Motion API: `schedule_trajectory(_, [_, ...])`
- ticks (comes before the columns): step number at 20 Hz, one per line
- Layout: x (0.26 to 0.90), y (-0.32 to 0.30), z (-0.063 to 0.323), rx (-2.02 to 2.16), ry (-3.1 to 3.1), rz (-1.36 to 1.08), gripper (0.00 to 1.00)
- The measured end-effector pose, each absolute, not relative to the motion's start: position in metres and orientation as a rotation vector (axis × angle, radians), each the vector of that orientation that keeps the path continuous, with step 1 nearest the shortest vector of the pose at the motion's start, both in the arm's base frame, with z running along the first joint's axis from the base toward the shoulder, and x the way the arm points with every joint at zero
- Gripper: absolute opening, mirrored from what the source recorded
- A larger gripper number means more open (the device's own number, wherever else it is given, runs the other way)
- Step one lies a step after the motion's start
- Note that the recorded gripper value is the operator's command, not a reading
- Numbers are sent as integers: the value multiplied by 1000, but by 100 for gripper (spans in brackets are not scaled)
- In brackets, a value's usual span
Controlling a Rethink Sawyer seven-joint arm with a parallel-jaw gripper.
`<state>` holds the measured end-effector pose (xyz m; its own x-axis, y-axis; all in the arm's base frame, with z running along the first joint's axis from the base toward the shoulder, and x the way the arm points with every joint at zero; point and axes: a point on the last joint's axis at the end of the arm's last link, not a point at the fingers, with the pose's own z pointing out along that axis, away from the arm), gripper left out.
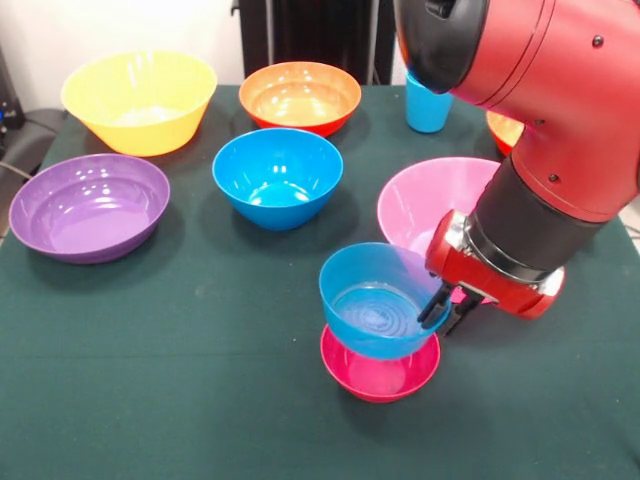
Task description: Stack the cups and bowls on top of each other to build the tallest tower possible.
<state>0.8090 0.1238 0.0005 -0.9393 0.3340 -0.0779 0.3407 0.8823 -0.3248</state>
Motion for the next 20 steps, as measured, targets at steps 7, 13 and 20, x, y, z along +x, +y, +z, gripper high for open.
schedule_trajectory(7, [805, 119, -14, 536, 3012, -528, 0])
schedule_trajectory(13, [809, 109, -17, 546, 3008, -525, 0])
schedule_trajectory(20, [810, 108, -18, 550, 3010, -515, 0])
